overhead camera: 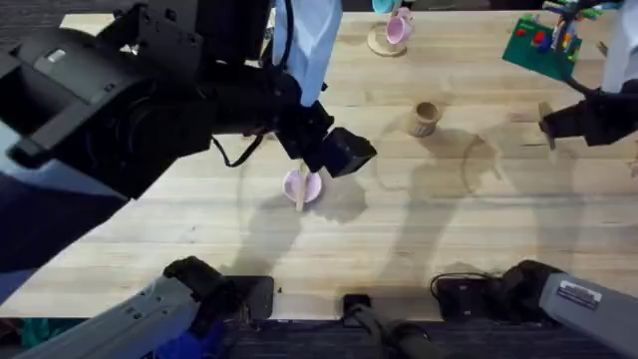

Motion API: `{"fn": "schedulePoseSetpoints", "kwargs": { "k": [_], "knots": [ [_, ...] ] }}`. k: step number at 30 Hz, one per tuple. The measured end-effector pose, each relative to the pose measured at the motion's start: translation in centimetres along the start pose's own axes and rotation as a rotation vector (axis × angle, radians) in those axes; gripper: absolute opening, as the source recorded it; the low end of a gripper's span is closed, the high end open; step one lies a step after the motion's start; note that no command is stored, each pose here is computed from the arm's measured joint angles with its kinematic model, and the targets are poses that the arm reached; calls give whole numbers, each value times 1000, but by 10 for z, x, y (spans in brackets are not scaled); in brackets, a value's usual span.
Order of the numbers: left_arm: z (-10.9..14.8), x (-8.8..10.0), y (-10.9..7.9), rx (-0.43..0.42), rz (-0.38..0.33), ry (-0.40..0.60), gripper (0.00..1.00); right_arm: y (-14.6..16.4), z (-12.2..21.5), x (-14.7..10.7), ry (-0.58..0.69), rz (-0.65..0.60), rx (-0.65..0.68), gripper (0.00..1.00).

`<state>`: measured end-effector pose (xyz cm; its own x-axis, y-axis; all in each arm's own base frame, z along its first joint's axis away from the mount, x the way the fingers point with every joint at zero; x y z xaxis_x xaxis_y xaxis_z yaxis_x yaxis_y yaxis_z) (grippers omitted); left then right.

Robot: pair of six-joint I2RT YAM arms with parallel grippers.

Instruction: Pick up a utensil and set it on the pink plate, then put the other utensil in the container.

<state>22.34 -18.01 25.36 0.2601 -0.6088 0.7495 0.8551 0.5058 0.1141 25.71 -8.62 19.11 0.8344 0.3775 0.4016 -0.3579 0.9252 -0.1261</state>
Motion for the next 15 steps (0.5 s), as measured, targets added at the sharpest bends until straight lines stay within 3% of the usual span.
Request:
{"fn": "schedulePoseSetpoints", "kwargs": {
  "k": [7, 15],
  "knots": [
    [0, 0, 0, 0, 0, 0, 993, 23, 27, 23, -211, 75, 78, 29],
    [0, 0, 0, 0, 0, 0, 994, 53, 49, 48, -451, 149, 260, 29]
  ]
}}
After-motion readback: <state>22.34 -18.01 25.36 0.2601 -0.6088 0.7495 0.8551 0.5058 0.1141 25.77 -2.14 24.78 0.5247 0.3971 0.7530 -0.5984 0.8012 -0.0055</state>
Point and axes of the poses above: each hand's point on the last joint's axis, 136 mm out from that joint toward the fingers, its own z axis back along the fingers, its own y axis along the line the jaws close on, x = y × z, the point moved 4 cm from there along z, back along the fingers, and after that the axes turned 4 degrees about -z, right-handed, at the moved point
